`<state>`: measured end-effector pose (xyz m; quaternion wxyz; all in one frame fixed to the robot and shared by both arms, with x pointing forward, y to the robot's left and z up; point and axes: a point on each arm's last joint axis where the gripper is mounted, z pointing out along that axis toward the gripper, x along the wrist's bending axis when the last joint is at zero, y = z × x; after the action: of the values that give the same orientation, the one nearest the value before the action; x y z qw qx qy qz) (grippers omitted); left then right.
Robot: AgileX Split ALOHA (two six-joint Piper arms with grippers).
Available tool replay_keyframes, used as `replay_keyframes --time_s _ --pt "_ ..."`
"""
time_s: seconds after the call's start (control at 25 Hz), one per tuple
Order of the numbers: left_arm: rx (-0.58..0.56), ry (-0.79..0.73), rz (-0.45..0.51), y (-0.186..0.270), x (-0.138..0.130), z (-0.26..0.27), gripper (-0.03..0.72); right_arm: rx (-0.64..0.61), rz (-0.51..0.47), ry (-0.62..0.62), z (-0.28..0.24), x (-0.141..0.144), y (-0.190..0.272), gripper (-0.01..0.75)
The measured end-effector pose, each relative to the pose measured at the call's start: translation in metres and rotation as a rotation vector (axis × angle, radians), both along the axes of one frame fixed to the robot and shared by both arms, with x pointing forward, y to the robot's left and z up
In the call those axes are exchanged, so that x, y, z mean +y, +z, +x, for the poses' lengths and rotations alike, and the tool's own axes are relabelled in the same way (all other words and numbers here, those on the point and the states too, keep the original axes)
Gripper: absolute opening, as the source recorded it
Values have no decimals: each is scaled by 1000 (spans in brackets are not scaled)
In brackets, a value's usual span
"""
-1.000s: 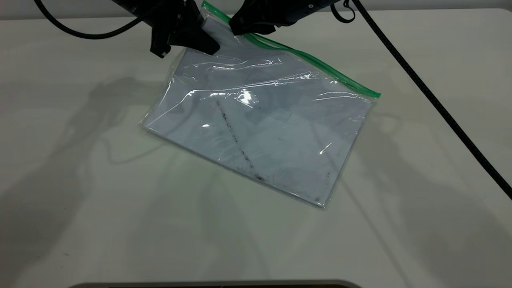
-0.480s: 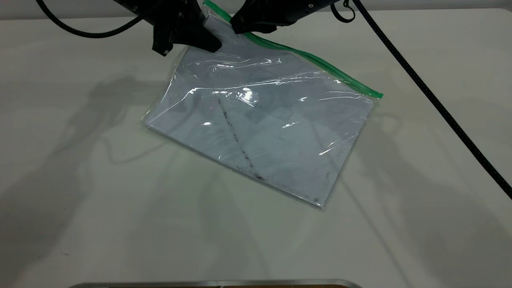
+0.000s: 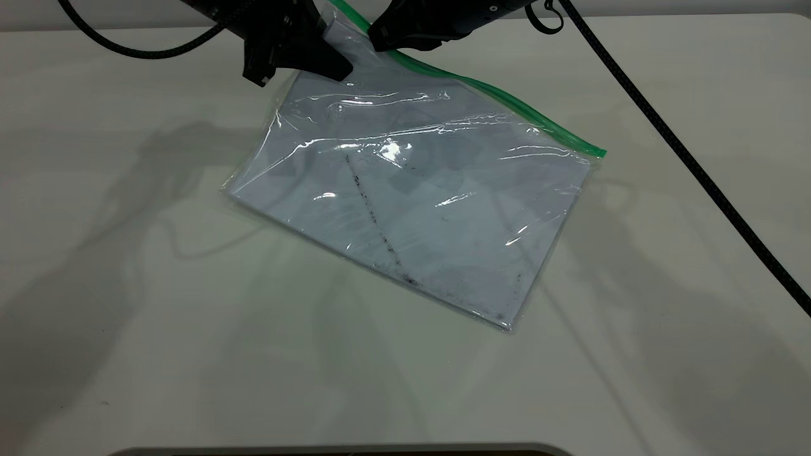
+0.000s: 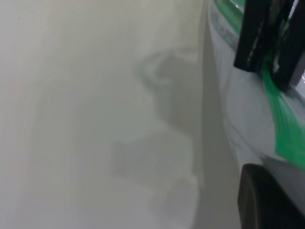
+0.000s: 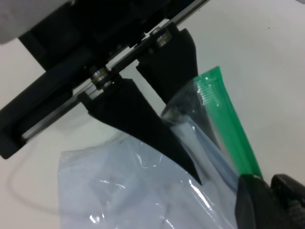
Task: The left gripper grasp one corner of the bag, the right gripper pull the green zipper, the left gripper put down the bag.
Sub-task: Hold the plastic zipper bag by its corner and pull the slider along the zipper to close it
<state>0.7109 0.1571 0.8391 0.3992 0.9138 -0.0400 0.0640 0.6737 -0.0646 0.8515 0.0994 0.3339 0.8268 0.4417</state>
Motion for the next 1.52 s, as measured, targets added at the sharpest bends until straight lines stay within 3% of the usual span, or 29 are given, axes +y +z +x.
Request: replay_keyframes --time_s 0.76,1.52 --pt "-5 40 -106 36 21 6 53 -22 30 -20 9 -8 8 38" --pt "65 104 -311 50 52 9 51 7 64 -15 10 -7 -6 38"
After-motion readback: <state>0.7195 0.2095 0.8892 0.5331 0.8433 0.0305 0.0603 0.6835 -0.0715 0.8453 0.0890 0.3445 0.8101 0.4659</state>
